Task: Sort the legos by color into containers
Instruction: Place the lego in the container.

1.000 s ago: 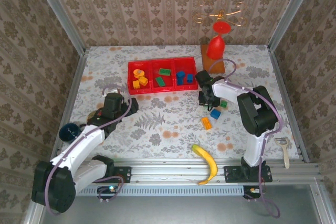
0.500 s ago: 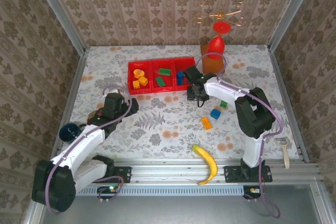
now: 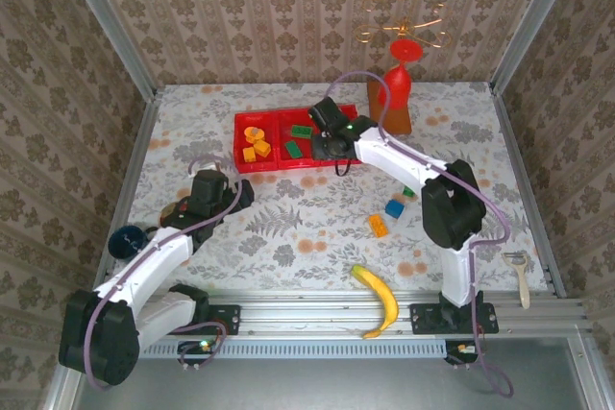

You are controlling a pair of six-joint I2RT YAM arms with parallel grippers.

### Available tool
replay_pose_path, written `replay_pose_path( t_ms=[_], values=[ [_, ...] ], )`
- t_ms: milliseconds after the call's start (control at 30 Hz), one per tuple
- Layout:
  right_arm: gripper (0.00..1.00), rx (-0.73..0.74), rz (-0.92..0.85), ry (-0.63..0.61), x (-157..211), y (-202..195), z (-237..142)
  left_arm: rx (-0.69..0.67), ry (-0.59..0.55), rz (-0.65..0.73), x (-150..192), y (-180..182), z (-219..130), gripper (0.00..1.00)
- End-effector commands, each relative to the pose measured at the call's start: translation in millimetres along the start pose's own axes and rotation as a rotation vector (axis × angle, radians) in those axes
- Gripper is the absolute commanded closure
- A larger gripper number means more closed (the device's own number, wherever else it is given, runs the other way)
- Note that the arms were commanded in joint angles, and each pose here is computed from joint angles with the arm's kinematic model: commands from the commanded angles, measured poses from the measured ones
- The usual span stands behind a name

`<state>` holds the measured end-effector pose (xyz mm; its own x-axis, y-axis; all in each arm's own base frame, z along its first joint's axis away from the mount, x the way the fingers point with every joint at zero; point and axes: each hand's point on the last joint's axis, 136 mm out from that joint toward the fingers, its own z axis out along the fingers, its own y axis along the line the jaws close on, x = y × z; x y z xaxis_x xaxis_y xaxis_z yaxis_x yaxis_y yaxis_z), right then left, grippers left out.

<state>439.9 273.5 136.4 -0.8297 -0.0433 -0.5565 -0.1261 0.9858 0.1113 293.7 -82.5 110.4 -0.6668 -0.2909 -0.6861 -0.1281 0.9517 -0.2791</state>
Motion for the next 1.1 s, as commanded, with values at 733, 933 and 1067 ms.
replay_pose_path(
  t_ms=[733,933,1067],
  values=[
    [0.47,0.06,-0.205,-0.063,-55.8,38.7,41.8,0.003,0.0,-0.023,-0.1,2.3,0.3,0.0],
    [0.42,0.072,-0.211,-0.074,-59.6,36.2,34.9,0.007,0.0,-0.021,-0.5,1.7,-0.2,0.0],
    [0.41,0.069,-0.21,-0.085,-62.5,36.7,27.4,0.011,0.003,-0.019,0.4,1.1,-0.4,0.0]
  ],
)
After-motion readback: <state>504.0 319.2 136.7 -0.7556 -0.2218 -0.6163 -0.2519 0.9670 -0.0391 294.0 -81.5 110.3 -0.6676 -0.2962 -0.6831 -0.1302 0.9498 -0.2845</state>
